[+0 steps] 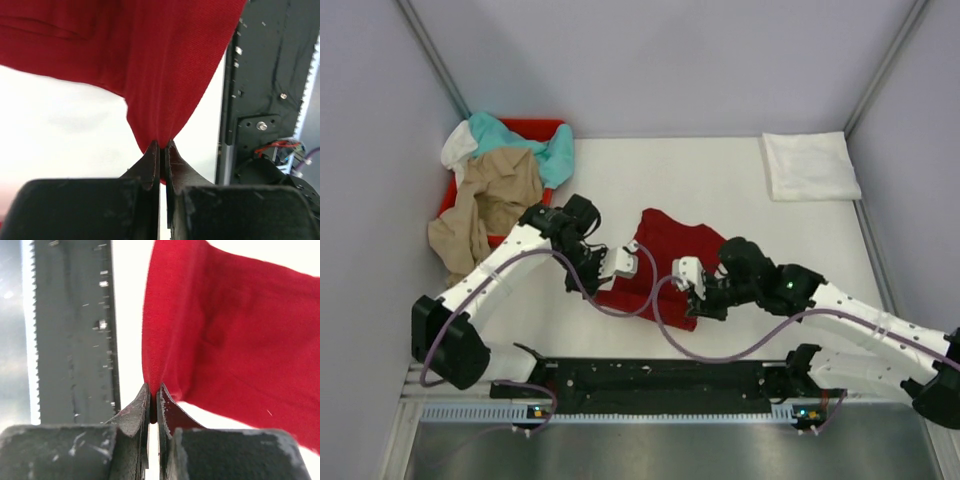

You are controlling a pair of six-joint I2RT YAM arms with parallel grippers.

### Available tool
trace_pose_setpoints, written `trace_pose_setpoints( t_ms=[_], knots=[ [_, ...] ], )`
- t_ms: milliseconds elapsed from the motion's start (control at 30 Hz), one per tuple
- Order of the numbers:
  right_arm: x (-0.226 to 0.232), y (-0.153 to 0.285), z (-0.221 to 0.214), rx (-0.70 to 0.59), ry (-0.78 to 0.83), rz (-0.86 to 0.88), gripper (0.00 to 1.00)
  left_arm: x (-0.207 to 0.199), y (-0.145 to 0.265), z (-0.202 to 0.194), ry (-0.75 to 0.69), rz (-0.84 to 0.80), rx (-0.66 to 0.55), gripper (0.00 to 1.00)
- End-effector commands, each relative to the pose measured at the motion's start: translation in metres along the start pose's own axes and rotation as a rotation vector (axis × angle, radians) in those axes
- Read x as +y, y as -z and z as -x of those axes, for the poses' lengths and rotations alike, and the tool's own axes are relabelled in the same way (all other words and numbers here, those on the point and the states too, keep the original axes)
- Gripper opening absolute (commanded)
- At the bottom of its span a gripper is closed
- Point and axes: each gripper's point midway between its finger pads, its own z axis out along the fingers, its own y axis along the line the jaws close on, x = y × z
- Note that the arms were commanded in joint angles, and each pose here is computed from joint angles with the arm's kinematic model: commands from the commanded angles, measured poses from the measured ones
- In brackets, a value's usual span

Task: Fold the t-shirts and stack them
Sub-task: Fold the long partially folded tshirt into a neat square

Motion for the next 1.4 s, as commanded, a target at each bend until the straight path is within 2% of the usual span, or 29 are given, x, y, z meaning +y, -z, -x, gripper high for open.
trace_pose_setpoints(
  t_ms=[0,100,200,433,533,667,767,867,900,967,1033,1067,1133,1200,1267,1367],
  knots=[
    [-0.057,0.03,0.01,-0.103,-0.205,-0.171,0.0,0.043,0.032,0.027,0.07,0.154,-0.012,0.0],
    [-0.105,0.041,-0.002,-0.162,-0.342,-0.3,0.0,0.102,0.042,0.048,0.106,0.277,-0.034,0.0],
    [-0.148,0.054,-0.027,-0.168,-0.535,-0.415,0.0,0.145,0.042,0.069,0.128,0.3,-0.045,0.0],
    [-0.215,0.068,-0.077,-0.22,-0.799,-0.59,0.0,0.244,0.037,0.112,0.188,0.391,-0.085,0.0],
    [-0.235,0.06,-0.095,-0.238,-0.865,-0.613,0.0,0.273,0.02,0.111,0.221,0.42,-0.075,0.0],
    [-0.253,0.05,-0.133,-0.182,-0.998,-0.64,0.0,0.3,-0.002,0.11,0.236,0.47,-0.081,0.01],
    [-0.271,0.05,-0.161,-0.15,-1.133,-0.693,0.01,0.326,-0.01,0.115,0.258,0.552,-0.109,0.15],
    [-0.291,0.055,-0.176,-0.151,-1.244,-0.764,0.2,0.366,-0.005,0.126,0.3,0.727,-0.183,0.4],
    [-0.297,0.059,-0.184,-0.146,-1.286,-0.809,0.26,0.377,0.0,0.128,0.314,0.782,-0.2,0.46],
    [-0.305,0.074,-0.2,-0.155,-1.374,-0.923,0.31,0.392,0.014,0.134,0.335,0.86,-0.222,0.53],
    [-0.308,0.086,-0.211,-0.196,-1.45,-0.981,0.33,0.401,0.026,0.135,0.334,0.912,-0.209,0.58],
    [-0.308,0.09,-0.213,-0.223,-1.479,-0.997,0.37,0.404,0.031,0.133,0.333,0.938,-0.193,0.59],
    [-0.304,0.097,-0.211,-0.245,-1.494,-1.013,0.42,0.398,0.03,0.127,0.336,0.917,-0.173,0.59],
    [-0.294,0.101,-0.2,-0.272,-1.484,-0.999,0.45,0.375,0.017,0.126,0.34,0.81,-0.182,0.56],
    [-0.278,0.098,-0.183,-0.307,-1.476,-0.932,0.52,0.346,0.011,0.127,0.353,0.72,-0.214,0.55],
    [-0.249,0.08,-0.163,-0.287,-1.434,-0.827,0.62,0.3,0.002,0.125,0.384,0.603,-0.276,0.55]
  ],
)
